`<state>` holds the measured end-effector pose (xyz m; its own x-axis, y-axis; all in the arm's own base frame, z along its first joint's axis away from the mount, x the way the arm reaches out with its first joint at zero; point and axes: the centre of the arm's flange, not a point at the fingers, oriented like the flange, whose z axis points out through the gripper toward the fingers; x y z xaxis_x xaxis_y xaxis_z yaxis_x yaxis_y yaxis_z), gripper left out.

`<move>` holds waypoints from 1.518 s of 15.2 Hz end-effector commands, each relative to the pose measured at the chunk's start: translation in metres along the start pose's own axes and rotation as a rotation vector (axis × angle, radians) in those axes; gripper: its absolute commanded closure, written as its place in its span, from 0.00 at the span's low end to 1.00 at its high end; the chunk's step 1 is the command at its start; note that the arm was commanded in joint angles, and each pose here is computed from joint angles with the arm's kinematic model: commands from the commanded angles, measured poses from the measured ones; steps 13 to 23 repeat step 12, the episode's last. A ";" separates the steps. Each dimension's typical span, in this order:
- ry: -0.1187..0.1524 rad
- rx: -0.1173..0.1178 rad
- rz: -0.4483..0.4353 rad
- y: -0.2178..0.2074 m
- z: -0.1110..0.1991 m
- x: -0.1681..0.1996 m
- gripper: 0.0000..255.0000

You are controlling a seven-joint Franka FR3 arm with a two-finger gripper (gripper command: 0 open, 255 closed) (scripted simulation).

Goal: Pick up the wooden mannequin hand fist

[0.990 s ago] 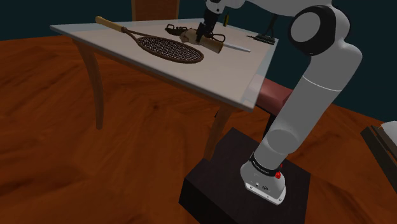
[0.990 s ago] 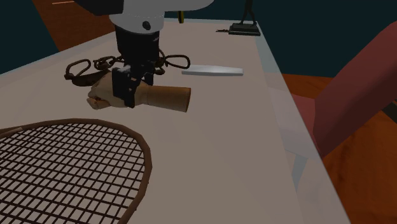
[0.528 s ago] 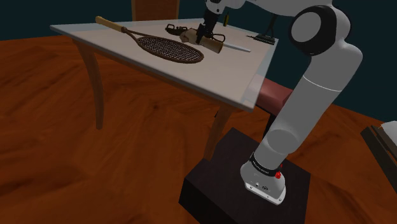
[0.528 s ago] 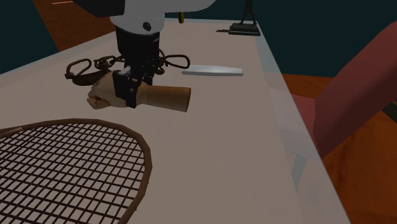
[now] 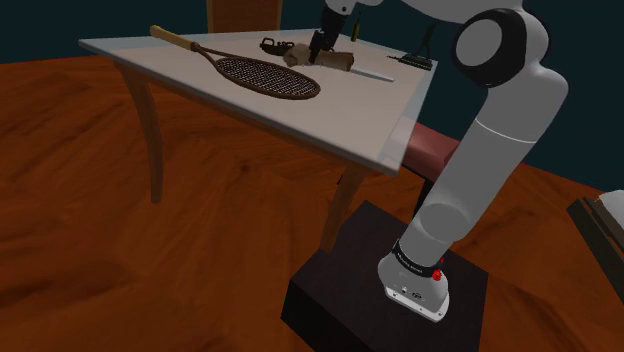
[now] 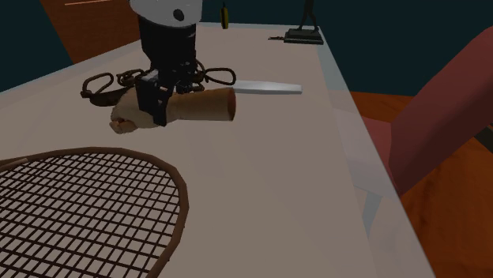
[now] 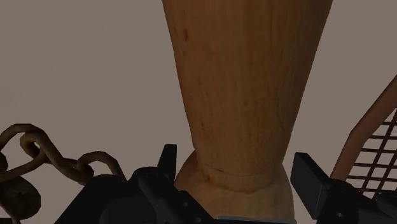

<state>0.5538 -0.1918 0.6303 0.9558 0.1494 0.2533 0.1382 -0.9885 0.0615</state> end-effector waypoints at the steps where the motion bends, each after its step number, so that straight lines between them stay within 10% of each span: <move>1: 0.001 0.000 0.000 0.001 -0.011 0.003 1.00; 23: 0.001 0.000 0.000 0.004 -0.058 0.015 1.00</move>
